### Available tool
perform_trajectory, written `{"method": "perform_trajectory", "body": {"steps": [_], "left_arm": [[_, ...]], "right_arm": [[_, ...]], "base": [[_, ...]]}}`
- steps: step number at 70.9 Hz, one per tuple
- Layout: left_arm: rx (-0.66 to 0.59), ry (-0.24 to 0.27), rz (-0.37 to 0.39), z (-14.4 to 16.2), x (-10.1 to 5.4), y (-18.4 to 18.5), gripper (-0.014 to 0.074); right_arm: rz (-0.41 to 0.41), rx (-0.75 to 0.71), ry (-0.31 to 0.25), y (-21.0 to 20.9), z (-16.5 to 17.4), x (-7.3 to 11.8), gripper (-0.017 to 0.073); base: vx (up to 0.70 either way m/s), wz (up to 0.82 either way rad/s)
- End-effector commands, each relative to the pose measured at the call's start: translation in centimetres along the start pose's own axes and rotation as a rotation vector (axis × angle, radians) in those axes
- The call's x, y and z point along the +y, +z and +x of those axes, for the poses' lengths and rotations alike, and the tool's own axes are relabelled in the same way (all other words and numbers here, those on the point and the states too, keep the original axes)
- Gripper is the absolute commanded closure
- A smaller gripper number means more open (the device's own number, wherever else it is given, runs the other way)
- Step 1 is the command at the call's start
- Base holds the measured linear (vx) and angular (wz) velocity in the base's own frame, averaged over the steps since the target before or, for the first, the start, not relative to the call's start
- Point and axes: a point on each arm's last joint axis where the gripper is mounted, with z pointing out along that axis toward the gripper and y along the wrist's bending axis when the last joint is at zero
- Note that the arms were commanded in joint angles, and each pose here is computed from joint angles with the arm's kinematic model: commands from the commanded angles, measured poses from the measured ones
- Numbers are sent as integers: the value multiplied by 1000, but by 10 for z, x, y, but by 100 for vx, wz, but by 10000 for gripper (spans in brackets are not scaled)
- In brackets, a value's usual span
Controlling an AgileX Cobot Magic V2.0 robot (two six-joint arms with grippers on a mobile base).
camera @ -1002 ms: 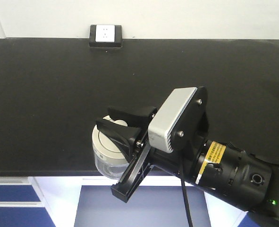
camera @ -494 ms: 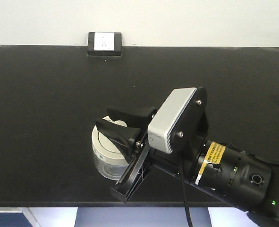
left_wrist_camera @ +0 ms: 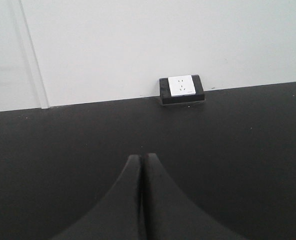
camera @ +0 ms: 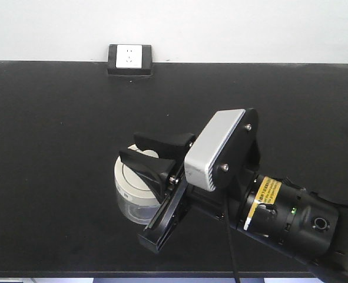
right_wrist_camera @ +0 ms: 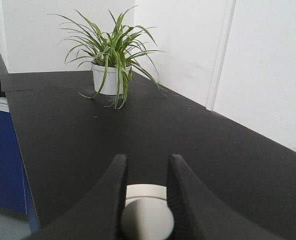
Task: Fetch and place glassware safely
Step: 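Carry the jar in the right gripper toward the black lab bench, then hold the jar in the right gripper above the bench surface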
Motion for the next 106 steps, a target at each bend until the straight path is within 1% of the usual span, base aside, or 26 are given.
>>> {"method": "perform_trajectory", "body": {"steps": [1, 106], "left_arm": [[-86, -12, 7, -14, 0, -2, 601], [-86, -12, 7, -14, 0, -2, 601]], "right_arm": [[-6, -158, -7, -3, -27, -1, 563], [-6, -158, -7, -3, -27, -1, 563]], "base": [[4, 0], [2, 0]]}}
